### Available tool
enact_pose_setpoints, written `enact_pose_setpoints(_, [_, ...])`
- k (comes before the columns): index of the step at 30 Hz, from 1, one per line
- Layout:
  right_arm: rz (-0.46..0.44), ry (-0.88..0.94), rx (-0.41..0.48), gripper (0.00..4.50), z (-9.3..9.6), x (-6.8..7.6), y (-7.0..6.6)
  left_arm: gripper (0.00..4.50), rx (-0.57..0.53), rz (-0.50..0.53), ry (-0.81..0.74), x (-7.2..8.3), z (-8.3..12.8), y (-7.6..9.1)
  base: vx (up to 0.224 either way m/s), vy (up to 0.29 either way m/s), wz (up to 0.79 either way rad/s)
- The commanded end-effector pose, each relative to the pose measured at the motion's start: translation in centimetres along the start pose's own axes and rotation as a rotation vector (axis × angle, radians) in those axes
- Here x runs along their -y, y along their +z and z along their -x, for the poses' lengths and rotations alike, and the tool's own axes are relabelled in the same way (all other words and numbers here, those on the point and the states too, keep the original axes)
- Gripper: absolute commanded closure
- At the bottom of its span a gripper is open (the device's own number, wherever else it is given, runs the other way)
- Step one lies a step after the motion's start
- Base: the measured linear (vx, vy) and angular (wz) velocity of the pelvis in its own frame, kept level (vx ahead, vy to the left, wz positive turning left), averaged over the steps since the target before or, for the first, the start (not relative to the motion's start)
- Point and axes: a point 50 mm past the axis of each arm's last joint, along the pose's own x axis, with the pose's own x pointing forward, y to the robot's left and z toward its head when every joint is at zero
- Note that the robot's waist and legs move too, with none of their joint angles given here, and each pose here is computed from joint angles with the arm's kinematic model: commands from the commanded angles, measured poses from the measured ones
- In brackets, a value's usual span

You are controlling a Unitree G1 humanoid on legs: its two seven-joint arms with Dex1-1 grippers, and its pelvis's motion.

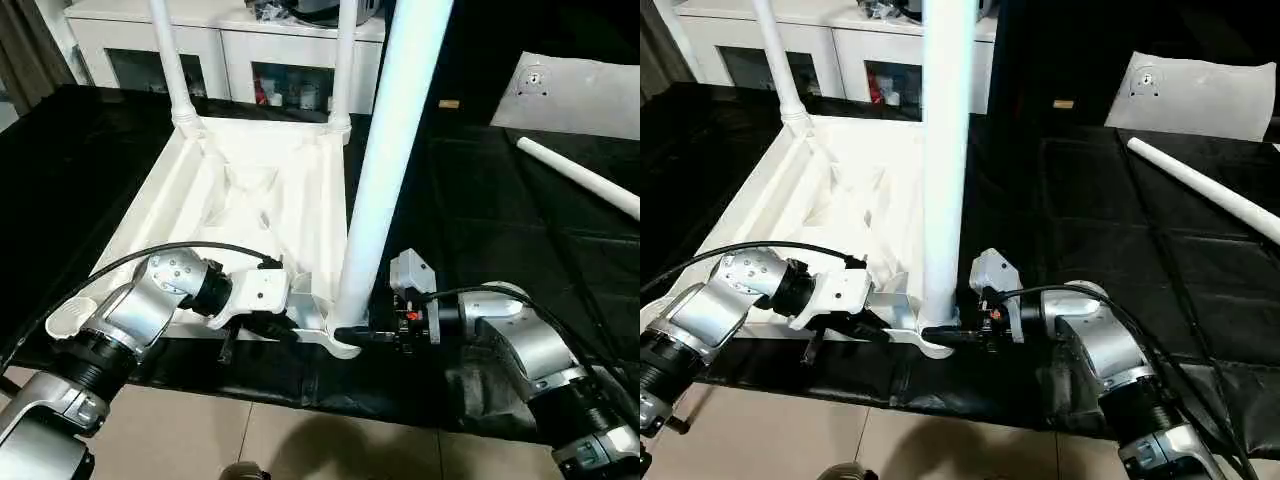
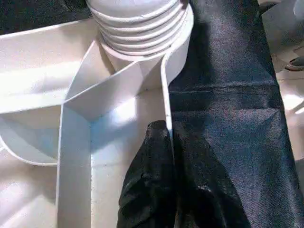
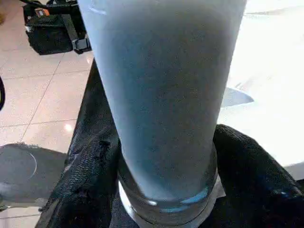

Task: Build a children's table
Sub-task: Rotate leg to tighten

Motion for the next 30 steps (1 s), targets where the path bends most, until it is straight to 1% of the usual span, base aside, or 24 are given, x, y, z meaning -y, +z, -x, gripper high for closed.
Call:
enact_pose_setpoints(1, [-0.016,0.026,-0.016,1.81,-0.4,-0.4,-0.4,4.5,-0.034,-0.04,-0.101,0.8,-1.1,0.2,0.0,0.0,0.0])
enact_pose_setpoints(3, [-0.016,0.026,-0.016,1.82,-0.4,-0.4,-0.4,4.5,-0.031,-0.036,-0.097,0.8,-1.1,0.2,0.0,0.0,0.0])
enact_pose_setpoints(4, [-0.048,0.024,-0.005,1.83,-0.7,-0.7,-0.6,4.5,0.006,0.007,-0.045,0.4,-1.2,0.4,0.0,0.0,0.0])
enact_pose_setpoints(6, [-0.061,0.015,0.003,1.84,-0.8,-0.8,-0.7,4.5,0.022,0.026,-0.017,0.3,-1.2,0.5,0.0,0.0,0.0])
enact_pose_setpoints(7, [-0.085,-0.018,0.022,1.84,-1.1,-0.8,-0.7,4.5,0.054,0.068,0.044,-0.1,-1.3,0.7,0.0,0.0,0.0])
enact_pose_setpoints(10, [-0.135,-0.097,0.051,1.84,-1.6,-0.8,-1.0,4.5,0.117,0.144,0.137,-0.5,-1.5,1.1,0.0,0.0,0.0])
enact_pose_setpoints(11, [-0.135,-0.097,0.051,1.84,-1.6,-0.8,-1.0,4.5,0.117,0.144,0.137,-0.5,-1.5,1.1,0.0,0.0,0.0])
enact_pose_setpoints(14, [-0.214,-0.276,0.08,1.84,-2.7,-0.5,-1.6,4.5,0.19,0.266,0.283,-1.0,-2.1,1.7,-0.019,0.002,-0.01])
enact_pose_setpoints(15, [-0.266,-0.363,0.096,1.84,-3.3,-0.3,-1.8,4.5,0.208,0.317,0.343,-1.1,-2.6,2.0,0.0,0.0,0.0])
enact_pose_setpoints(17, [-0.314,-0.42,0.11,1.84,-3.8,-0.1,-1.8,4.5,0.217,0.358,0.386,-1.2,-2.9,2.3,0.0,0.0,0.0])
enact_pose_setpoints(18, [-0.356,-0.461,0.119,1.85,-4.2,0.1,-1.8,4.5,0.224,0.396,0.43,-1.4,-3.2,2.6,0.0,0.0,0.0])
enact_pose_setpoints(23, [-0.422,-0.628,0.11,1.85,-5.7,1.2,-1.2,4.5,0.228,0.502,0.596,-2.3,-4.1,4.2,0.0,0.0,0.0])
enact_pose_setpoints(26, [-0.431,-0.676,0.096,1.86,-6.1,1.5,-1.0,4.5,0.217,0.513,0.639,-2.5,-4.3,4.7,0.0,0.0,0.0])
enact_pose_setpoints(30, [-0.416,-0.718,0.08,1.86,-6.2,1.7,-1.0,4.5,0.212,0.502,0.646,-2.6,-4.5,5.0,0.0,0.0,0.0])
